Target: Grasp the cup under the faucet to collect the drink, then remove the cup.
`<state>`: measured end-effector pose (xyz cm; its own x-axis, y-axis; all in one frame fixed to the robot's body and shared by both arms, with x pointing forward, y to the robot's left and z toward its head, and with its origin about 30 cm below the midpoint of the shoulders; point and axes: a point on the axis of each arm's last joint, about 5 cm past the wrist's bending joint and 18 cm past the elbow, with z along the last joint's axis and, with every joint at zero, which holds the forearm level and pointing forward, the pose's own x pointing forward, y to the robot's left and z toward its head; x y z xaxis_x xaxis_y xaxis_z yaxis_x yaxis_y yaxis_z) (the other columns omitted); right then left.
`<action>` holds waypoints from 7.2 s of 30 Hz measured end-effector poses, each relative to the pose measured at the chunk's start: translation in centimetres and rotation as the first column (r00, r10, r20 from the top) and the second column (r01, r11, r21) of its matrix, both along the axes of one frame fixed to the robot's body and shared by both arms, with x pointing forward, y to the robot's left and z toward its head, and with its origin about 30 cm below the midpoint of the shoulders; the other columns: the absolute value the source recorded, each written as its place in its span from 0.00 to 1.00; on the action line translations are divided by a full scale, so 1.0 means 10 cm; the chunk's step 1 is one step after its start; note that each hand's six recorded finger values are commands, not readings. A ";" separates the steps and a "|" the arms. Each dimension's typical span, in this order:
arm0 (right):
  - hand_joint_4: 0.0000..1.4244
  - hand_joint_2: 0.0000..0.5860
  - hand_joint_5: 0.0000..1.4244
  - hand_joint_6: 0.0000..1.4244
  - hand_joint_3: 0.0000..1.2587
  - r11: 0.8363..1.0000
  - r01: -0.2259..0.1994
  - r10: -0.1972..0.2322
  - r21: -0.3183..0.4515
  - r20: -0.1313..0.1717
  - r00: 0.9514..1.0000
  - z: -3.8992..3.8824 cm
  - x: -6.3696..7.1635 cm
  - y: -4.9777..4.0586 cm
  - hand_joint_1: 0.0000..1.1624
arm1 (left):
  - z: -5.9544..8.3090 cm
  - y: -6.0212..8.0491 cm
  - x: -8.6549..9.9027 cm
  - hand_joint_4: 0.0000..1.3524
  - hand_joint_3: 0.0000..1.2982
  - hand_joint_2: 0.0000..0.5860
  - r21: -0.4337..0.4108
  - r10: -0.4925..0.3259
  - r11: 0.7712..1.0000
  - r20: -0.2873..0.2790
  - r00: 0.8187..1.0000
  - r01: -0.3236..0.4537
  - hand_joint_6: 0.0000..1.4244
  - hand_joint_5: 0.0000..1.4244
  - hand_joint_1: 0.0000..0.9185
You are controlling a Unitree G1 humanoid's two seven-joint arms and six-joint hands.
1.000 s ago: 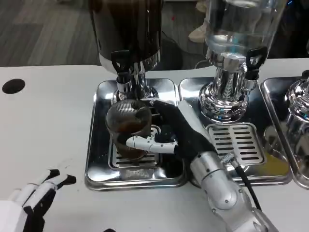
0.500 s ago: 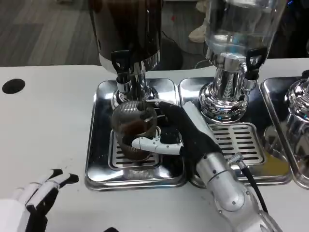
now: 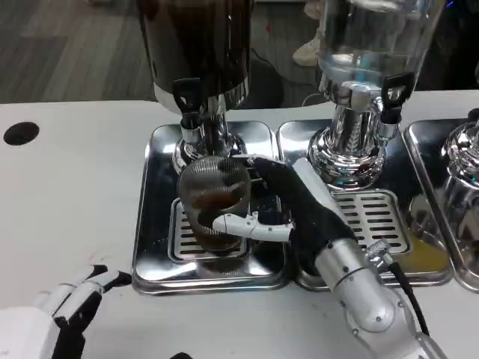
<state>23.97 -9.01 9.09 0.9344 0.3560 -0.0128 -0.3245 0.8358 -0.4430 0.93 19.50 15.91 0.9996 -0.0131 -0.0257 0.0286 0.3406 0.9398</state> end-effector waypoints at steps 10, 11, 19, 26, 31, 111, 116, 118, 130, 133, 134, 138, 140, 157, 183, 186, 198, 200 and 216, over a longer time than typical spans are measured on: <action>0.29 0.14 0.29 0.20 0.32 1.000 0.009 -0.009 -0.010 -0.018 1.000 -0.011 -0.04 -0.117 0.55 | -0.02 -0.04 0.05 0.15 0.23 0.17 -0.022 -0.009 1.000 0.002 1.000 0.009 0.33 0.19 0.00; 0.29 0.14 0.29 0.20 0.32 1.000 0.010 -0.010 -0.011 -0.018 1.000 -0.011 -0.04 -0.128 0.55 | -0.02 -0.04 0.06 0.15 0.23 0.17 -0.021 -0.009 1.000 0.003 1.000 0.009 0.33 0.19 0.00; 0.29 0.13 0.29 0.20 0.32 1.000 0.016 -0.017 -0.018 -0.035 0.999 -0.036 -0.11 -0.280 0.54 | -0.03 -0.07 0.12 0.15 0.23 0.17 -0.019 -0.022 1.000 -0.002 1.000 0.022 0.33 0.19 0.00; 0.29 0.13 0.29 0.20 0.32 1.000 0.023 -0.023 -0.004 -0.043 0.999 -0.041 -0.17 -0.364 0.54 | -0.04 -0.08 0.17 0.15 0.22 0.16 -0.028 -0.029 0.999 0.002 1.000 0.029 0.33 0.19 0.00; 0.29 0.12 0.29 0.20 0.32 1.000 0.027 -0.027 -0.001 -0.043 0.999 -0.032 -0.19 -0.414 0.55 | -0.04 -0.10 0.20 0.15 0.22 0.16 -0.030 -0.039 0.999 0.000 0.999 0.039 0.33 0.19 0.00; 0.30 0.09 0.30 0.20 0.33 0.999 0.026 -0.026 0.043 0.003 1.000 -0.002 -0.69 -0.933 0.56 | -0.09 -0.14 0.26 0.15 0.22 0.15 -0.035 -0.035 0.999 -0.029 0.999 0.034 0.34 0.20 0.00; 0.30 0.10 0.30 0.20 0.33 0.999 0.027 -0.027 0.044 -0.006 1.000 -0.026 -0.75 -0.982 0.55 | -0.09 -0.14 0.27 0.15 0.22 0.15 -0.034 -0.035 0.999 -0.025 0.999 0.034 0.34 0.20 0.00; 0.30 0.10 0.30 0.20 0.33 0.998 0.024 -0.024 0.052 -0.004 1.000 -0.033 -0.77 -0.990 0.55 | -0.09 -0.14 0.27 0.15 0.22 0.15 -0.033 -0.033 0.999 -0.026 0.999 0.032 0.34 0.20 0.00; 0.30 0.11 0.29 0.20 0.33 0.998 0.020 -0.022 0.064 0.035 0.999 -0.044 -0.87 -1.068 0.55 | -0.09 -0.14 0.27 0.15 0.22 0.15 -0.009 -0.029 1.000 -0.031 0.999 0.029 0.34 0.20 0.00; 0.30 0.11 0.29 0.20 0.33 0.998 0.019 -0.022 0.067 0.041 0.999 -0.047 -0.88 -1.079 0.55 | -0.08 -0.14 0.27 0.15 0.22 0.15 -0.009 -0.027 1.000 -0.030 0.999 0.027 0.34 0.20 0.00; 0.30 0.11 0.29 0.20 0.33 0.997 0.019 -0.022 0.071 0.042 0.999 -0.053 -0.88 -1.085 0.55 | -0.08 -0.14 0.27 0.15 0.22 0.15 -0.008 -0.026 1.000 -0.030 0.999 0.026 0.34 0.20 0.00; 0.30 0.11 0.29 0.20 0.33 0.997 0.031 -0.033 0.071 0.029 0.999 -0.108 -0.95 -1.134 0.55 | -0.06 -0.14 0.27 0.15 0.22 0.15 -0.005 -0.021 1.000 -0.022 1.000 0.020 0.34 0.20 0.00; 0.30 0.12 0.29 0.20 0.33 0.997 0.031 -0.033 0.070 0.032 0.999 -0.122 -0.97 -1.149 0.56 | -0.05 -0.14 0.27 0.15 0.22 0.15 -0.004 -0.018 1.000 -0.019 1.000 0.018 0.34 0.20 0.00; 0.30 0.14 0.30 0.21 0.34 0.998 0.036 -0.037 0.056 0.009 0.999 -0.323 -1.16 -1.270 0.57 | -0.03 -0.14 0.23 0.15 0.22 0.15 0.000 -0.006 1.000 -0.028 1.000 0.006 0.34 0.21 0.00; 0.31 0.16 0.32 0.23 0.34 0.995 0.056 -0.059 0.085 0.027 0.998 -0.556 -1.25 -1.295 0.58 | 0.02 -0.13 0.18 0.16 0.22 0.15 0.023 0.018 1.000 -0.028 0.999 -0.017 0.34 0.21 0.00; 0.27 0.16 0.28 0.16 0.31 0.996 0.053 -0.056 0.076 0.040 0.998 -0.572 -1.25 -1.291 0.58 | 0.03 -0.13 0.18 0.16 0.22 0.15 0.026 0.017 1.000 -0.025 1.000 -0.016 0.34 0.21 0.00; 0.13 0.15 0.23 0.10 0.17 0.996 0.038 -0.042 0.075 0.049 0.998 -0.575 -1.26 -1.279 0.55 | 0.02 -0.15 0.22 0.16 0.22 0.14 0.040 0.003 0.999 -0.009 1.000 -0.002 0.34 0.21 0.00; 0.11 0.16 0.21 0.10 0.14 0.996 0.033 -0.038 0.079 0.069 0.997 -0.546 -1.25 -1.272 0.53 | 0.03 -0.15 0.23 0.16 0.22 0.14 0.040 0.002 0.999 -0.005 1.000 -0.001 0.34 0.21 0.00; 0.00 1.00 0.00 0.00 0.11 0.985 0.029 -0.068 0.171 0.224 0.972 -0.156 -1.20 -1.383 0.39 | 0.02 -0.16 0.27 0.15 0.20 0.18 0.028 -0.004 1.000 0.013 1.000 0.004 0.33 0.20 0.00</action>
